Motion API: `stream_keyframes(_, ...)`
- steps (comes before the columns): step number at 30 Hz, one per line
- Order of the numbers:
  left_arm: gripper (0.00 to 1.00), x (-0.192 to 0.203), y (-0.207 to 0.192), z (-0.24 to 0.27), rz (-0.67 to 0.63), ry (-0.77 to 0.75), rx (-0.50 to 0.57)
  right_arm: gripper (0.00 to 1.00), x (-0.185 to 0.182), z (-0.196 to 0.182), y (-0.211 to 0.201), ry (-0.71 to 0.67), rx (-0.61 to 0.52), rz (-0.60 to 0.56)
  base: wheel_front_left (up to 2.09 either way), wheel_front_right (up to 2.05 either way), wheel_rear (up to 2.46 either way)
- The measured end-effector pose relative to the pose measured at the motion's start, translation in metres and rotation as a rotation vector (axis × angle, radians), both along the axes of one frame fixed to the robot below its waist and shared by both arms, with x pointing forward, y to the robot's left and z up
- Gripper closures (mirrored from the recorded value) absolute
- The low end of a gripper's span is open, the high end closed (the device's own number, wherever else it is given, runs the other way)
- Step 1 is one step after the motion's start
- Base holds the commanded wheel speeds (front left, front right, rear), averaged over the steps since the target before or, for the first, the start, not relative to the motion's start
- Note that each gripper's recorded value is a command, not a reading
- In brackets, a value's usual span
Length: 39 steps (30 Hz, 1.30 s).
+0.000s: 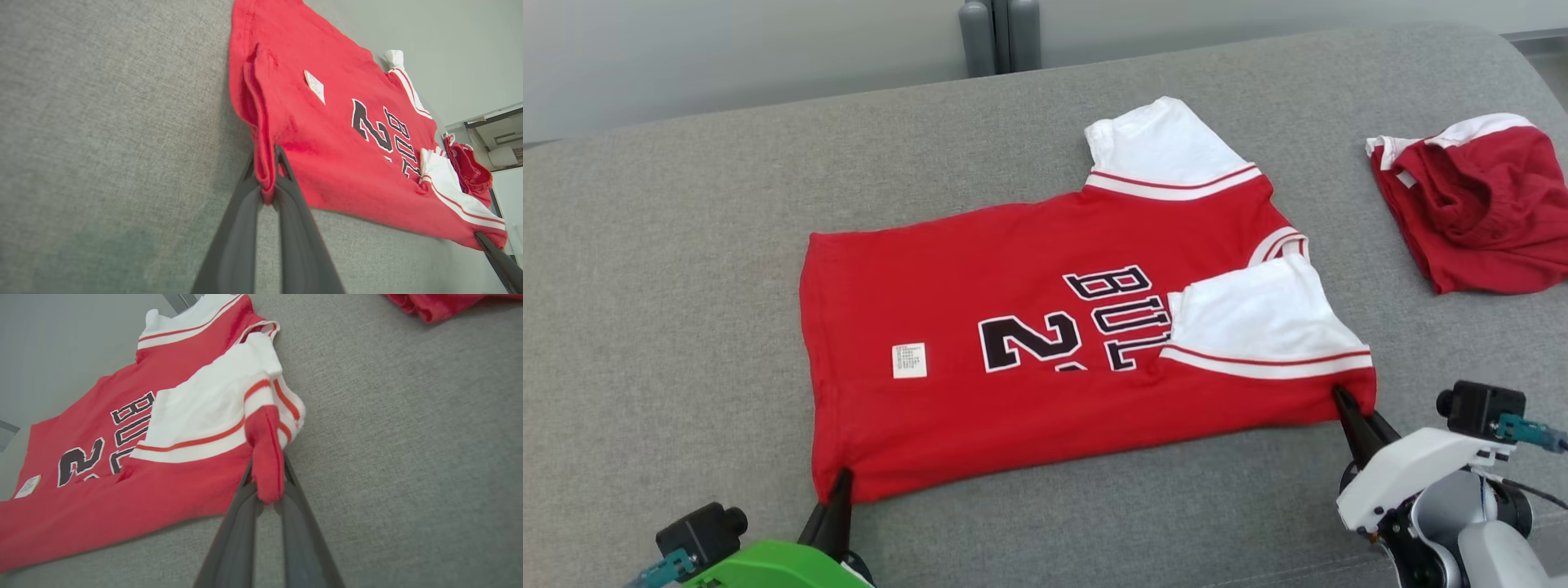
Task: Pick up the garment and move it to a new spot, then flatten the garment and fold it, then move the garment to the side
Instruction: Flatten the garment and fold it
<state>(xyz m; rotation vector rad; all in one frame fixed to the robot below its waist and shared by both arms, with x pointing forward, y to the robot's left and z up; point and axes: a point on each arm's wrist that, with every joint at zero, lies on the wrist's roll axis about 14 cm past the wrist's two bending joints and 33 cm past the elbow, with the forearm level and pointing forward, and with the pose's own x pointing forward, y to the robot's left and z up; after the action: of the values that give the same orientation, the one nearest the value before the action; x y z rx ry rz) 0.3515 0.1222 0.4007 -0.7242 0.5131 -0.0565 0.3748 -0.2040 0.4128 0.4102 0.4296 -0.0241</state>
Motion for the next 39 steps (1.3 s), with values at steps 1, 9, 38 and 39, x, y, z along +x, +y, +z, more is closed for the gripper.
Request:
stream_keyframes(1,1.0,-0.004,0.001,-0.004,0.004,0.018,0.003,1.0,-0.005,-0.003,0.0,0.012,0.001,-0.004,0.0,0.0,0.0)
stream_keyframes(9,0.0,-0.006,0.009,-0.011,0.034,0.044,0.03,0.0,-0.029,-0.019,-0.003,0.056,-0.004,-0.043,0.0,0.0,0.0)
stream_keyframes(38,0.0,0.183,0.008,-0.02,-0.353,-0.012,0.584,0.0,0.074,0.036,0.002,-0.156,-0.197,0.096,0.0,0.0,0.0)
stream_keyframes(39,0.0,0.185,0.006,-0.023,-0.36,-0.005,0.587,0.0,0.076,0.035,0.001,-0.154,-0.206,0.101,0.0,0.0,0.0)
